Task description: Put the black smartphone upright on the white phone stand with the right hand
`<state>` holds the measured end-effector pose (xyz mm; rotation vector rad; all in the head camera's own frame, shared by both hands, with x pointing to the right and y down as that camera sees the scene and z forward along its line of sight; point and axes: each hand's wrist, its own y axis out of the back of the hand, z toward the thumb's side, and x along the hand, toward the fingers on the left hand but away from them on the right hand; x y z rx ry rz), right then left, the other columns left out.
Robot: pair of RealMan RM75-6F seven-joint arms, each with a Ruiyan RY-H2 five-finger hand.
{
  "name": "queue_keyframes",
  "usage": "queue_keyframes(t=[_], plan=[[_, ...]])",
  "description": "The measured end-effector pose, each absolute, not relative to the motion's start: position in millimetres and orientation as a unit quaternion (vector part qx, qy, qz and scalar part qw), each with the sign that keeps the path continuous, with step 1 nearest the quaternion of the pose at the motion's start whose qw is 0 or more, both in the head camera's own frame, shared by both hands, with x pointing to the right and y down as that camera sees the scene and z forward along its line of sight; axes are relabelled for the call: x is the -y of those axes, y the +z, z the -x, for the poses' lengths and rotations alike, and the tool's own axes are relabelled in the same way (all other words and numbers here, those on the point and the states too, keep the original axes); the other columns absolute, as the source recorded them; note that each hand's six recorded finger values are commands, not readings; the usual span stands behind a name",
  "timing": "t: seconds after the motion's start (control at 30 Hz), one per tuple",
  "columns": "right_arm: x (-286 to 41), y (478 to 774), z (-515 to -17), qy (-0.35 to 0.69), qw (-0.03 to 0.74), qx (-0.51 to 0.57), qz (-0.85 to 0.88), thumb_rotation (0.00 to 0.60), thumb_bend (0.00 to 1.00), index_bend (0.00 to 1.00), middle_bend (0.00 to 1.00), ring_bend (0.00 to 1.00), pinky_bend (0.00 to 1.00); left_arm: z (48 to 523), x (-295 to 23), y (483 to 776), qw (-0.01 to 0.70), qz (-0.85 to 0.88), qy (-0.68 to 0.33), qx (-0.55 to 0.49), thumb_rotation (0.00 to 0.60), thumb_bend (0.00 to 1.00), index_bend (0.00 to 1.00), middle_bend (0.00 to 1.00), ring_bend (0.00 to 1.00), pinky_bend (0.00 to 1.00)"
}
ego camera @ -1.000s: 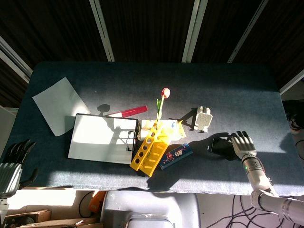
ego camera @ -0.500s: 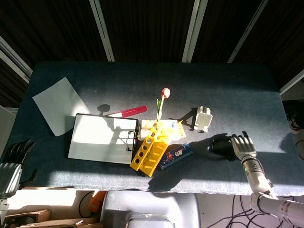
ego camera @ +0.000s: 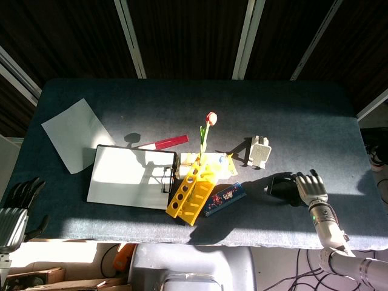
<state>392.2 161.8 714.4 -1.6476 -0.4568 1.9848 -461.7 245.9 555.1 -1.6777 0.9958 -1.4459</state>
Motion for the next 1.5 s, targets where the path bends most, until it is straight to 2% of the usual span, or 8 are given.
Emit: queue_keyframes(t=[0.1, 0.37, 0.67, 0.97, 1.07, 1.3, 1.4, 1.5], plan=[[-162.6, 715.1, -391.5, 0.731, 0.26, 0.169, 0.608, 0.6, 0.39, 0.85, 0.58, 0.44, 0.26, 462.1, -245.6, 555.2, 0.349, 0.647, -0.558, -0.384, 0.6, 0.37, 0.0, 0.0, 0.0, 0.0], [-161.7, 712.9, -390.8, 0.726, 0.265, 0.181, 0.608, 0.6, 0.43, 0.93, 0.65, 0.52, 0.44, 461.5, -245.7, 556.0, 0.348, 0.648, -0.559, -0.382, 0.6, 0.37, 0.0, 0.0, 0.0, 0.0], [-158.1, 707.0, -394.0, 0.725, 0.274, 0.191, 0.602, 0.6, 0.47, 0.96, 0.67, 0.54, 0.49, 460.9, -245.5, 557.1, 0.347, 0.649, -0.56, -0.381, 0.6, 0.37, 0.0, 0.0, 0.0, 0.0], [-150.0, 699.6, -392.7, 0.715, 0.325, 0.198, 0.586, 0.6, 0.48, 0.96, 0.67, 0.54, 0.51, 461.8, -245.2, 557.4, 0.346, 0.648, -0.561, -0.382, 0.6, 0.37, 0.0, 0.0, 0.0, 0.0], [-139.5, 691.2, -392.3, 0.704, 0.384, 0.193, 0.566, 0.6, 0.48, 0.96, 0.67, 0.54, 0.51, 461.6, -245.2, 557.9, 0.346, 0.648, -0.561, -0.381, 0.6, 0.37, 0.0, 0.0, 0.0, 0.0], [-92.3, 645.6, -384.4, 0.628, 0.642, 0.129, 0.42, 0.6, 0.48, 0.96, 0.67, 0.55, 0.53, 459.5, -245.5, 560.3, 0.346, 0.649, -0.563, -0.377, 0.6, 0.37, 0.0, 0.0, 0.0, 0.0], [-75.3, 627.7, -374.2, 0.583, 0.729, 0.09, 0.348, 0.6, 0.48, 0.96, 0.67, 0.55, 0.55, 458.5, -245.7, 561.5, 0.346, 0.65, -0.564, -0.374, 0.6, 0.37, 0.0, 0.0, 0.0, 0.0], [-62.2, 620.8, -357.8, 0.539, 0.782, 0.048, 0.308, 0.6, 0.48, 0.96, 0.67, 0.55, 0.57, 457.6, -245.9, 562.5, 0.347, 0.65, -0.565, -0.372, 0.6, 0.37, 0.0, 0.0, 0.0, 0.0]])
